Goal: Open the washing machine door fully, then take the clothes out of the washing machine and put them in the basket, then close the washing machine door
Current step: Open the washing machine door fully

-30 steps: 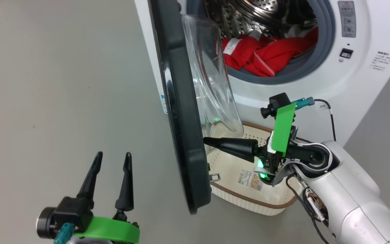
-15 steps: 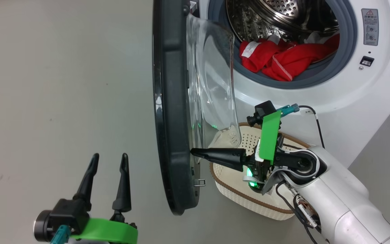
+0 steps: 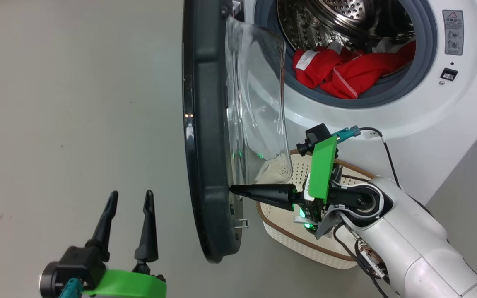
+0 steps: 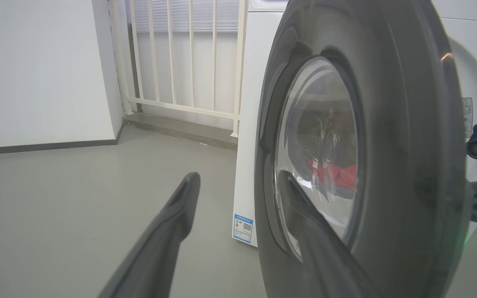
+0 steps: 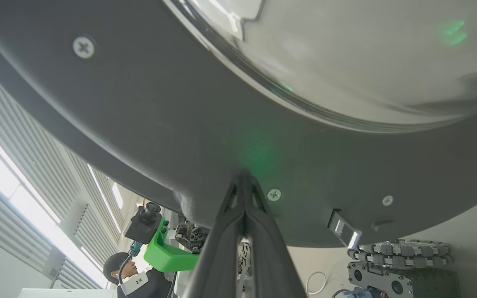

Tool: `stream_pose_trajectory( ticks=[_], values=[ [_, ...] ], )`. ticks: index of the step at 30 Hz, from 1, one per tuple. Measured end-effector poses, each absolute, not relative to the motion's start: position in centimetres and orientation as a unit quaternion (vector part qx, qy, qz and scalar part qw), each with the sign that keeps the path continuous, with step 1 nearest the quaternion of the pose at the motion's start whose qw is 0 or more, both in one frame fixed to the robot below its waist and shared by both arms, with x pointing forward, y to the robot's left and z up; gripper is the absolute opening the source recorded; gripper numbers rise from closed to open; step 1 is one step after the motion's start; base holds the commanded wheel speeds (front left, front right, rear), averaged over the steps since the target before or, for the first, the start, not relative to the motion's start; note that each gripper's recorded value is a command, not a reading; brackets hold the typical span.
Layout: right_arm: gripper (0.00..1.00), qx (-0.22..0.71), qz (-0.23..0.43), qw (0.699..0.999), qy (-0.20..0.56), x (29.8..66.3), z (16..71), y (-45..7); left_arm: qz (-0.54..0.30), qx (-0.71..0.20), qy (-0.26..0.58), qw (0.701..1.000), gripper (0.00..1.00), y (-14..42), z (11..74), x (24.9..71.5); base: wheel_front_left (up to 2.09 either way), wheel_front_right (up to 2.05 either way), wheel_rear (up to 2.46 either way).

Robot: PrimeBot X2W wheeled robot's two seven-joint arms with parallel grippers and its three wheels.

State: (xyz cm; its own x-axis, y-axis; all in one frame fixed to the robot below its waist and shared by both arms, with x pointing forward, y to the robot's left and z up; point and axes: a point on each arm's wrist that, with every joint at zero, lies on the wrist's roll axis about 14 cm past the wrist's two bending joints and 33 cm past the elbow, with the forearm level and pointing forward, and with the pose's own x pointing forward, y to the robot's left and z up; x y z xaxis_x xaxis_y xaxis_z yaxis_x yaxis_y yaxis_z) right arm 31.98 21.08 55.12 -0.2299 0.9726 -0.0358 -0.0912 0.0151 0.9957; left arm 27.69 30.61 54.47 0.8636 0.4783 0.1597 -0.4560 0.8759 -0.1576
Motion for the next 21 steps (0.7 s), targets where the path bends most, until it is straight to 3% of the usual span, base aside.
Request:
stream_pose_trajectory(
  ticks=[1, 2, 3, 4, 5, 10, 15, 21],
  values=[
    [0.38, 0.406, 0.569, 0.473, 0.536, 32.1, 55.0, 21.1, 0.242, -0.058, -0.097, 0.964, 1.0, 30.6, 54.5, 27.7, 0.0, 0.0, 0.0],
    [0.49, 0.404, 0.569, 0.478, 0.534, 32.1, 55.0, 21.0, 0.241, -0.058, -0.098, 0.964, 1.0, 30.5, 54.5, 27.7, 0.0, 0.0, 0.0],
    [0.91, 0.399, 0.569, 0.486, 0.53, 32.2, 55.0, 21.0, 0.24, -0.059, -0.098, 0.964, 1.0, 30.5, 54.5, 27.7, 0.0, 0.0, 0.0],
    [0.91, 0.396, 0.568, 0.497, 0.523, 32.5, 55.0, 20.9, 0.239, -0.059, -0.097, 0.964, 1.0, 30.5, 54.5, 27.7, 0.0, 0.0, 0.0],
    [1.0, 0.394, 0.568, 0.508, 0.514, 32.8, 55.1, 20.8, 0.238, -0.06, -0.095, 0.965, 1.0, 30.5, 54.4, 27.7, 0.0, 0.0, 0.0],
    [1.0, 0.366, 0.563, 0.585, 0.456, 34.3, 55.0, 19.7, 0.233, -0.063, -0.095, 0.966, 1.0, 30.3, 54.4, 27.6, 0.0, 0.0, 0.0],
    [1.0, 0.29, 0.547, 0.699, 0.358, 36.7, 54.1, 18.0, 0.226, -0.066, -0.091, 0.968, 1.0, 30.0, 54.2, 27.8, 0.0, 0.0, 0.0],
    [1.0, 0.216, 0.535, 0.769, 0.275, 37.6, 52.9, 16.4, 0.21, -0.065, -0.09, 0.971, 1.0, 29.3, 54.3, 28.5, 0.0, 0.0, 0.0]
  ],
)
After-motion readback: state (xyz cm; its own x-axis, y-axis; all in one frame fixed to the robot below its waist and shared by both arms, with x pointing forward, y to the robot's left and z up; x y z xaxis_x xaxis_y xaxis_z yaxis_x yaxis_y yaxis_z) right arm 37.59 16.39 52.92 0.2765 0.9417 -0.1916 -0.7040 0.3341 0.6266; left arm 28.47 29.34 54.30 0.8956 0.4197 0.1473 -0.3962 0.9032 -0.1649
